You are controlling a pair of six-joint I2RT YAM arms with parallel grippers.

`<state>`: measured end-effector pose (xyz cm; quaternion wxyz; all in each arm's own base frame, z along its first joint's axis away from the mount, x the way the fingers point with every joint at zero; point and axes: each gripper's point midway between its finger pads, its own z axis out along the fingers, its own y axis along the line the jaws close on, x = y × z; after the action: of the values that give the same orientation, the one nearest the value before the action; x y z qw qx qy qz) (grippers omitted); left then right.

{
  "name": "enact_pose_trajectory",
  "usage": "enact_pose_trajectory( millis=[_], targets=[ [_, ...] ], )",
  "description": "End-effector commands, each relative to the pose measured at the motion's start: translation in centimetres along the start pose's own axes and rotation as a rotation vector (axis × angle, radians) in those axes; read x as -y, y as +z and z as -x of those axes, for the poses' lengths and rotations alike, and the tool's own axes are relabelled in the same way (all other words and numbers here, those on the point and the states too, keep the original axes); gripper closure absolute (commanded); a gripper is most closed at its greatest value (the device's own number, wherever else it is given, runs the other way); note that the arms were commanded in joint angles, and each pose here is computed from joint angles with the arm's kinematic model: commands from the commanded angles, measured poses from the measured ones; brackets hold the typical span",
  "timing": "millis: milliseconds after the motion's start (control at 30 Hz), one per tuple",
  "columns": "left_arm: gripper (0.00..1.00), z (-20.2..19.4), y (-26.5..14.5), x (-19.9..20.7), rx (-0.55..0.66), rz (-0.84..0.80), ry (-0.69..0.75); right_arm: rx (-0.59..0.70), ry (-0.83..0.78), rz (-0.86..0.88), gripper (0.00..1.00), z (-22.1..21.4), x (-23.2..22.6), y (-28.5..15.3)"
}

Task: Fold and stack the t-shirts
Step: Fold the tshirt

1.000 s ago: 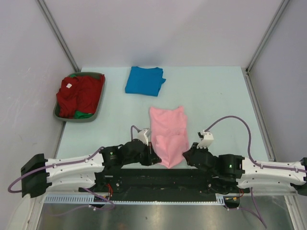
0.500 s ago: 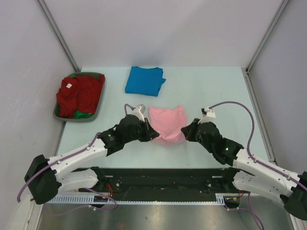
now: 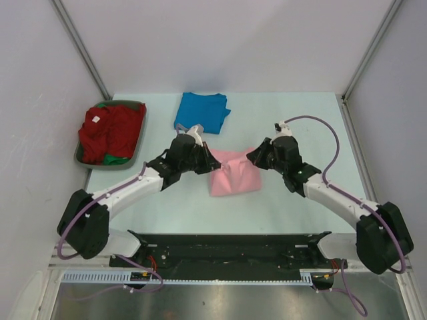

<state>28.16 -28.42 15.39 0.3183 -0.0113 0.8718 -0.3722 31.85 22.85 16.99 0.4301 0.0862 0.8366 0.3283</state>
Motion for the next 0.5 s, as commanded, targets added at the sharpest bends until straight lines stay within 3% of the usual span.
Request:
enact_pose_trajectory(
  millis=[0, 467],
  targets=[
    [1.0, 3.9, 0.9, 0.8, 0.056, -0.048, 0.029, 0.051, -0.001, 0.1, 1.0, 3.4, -2.1, 2.0],
    [1.0, 6.4, 7.0, -6.1, 0.002, 0.053, -0.062, 0.01, 0.054, 0.018, 1.0, 4.1, 3.0, 8.7]
  ],
)
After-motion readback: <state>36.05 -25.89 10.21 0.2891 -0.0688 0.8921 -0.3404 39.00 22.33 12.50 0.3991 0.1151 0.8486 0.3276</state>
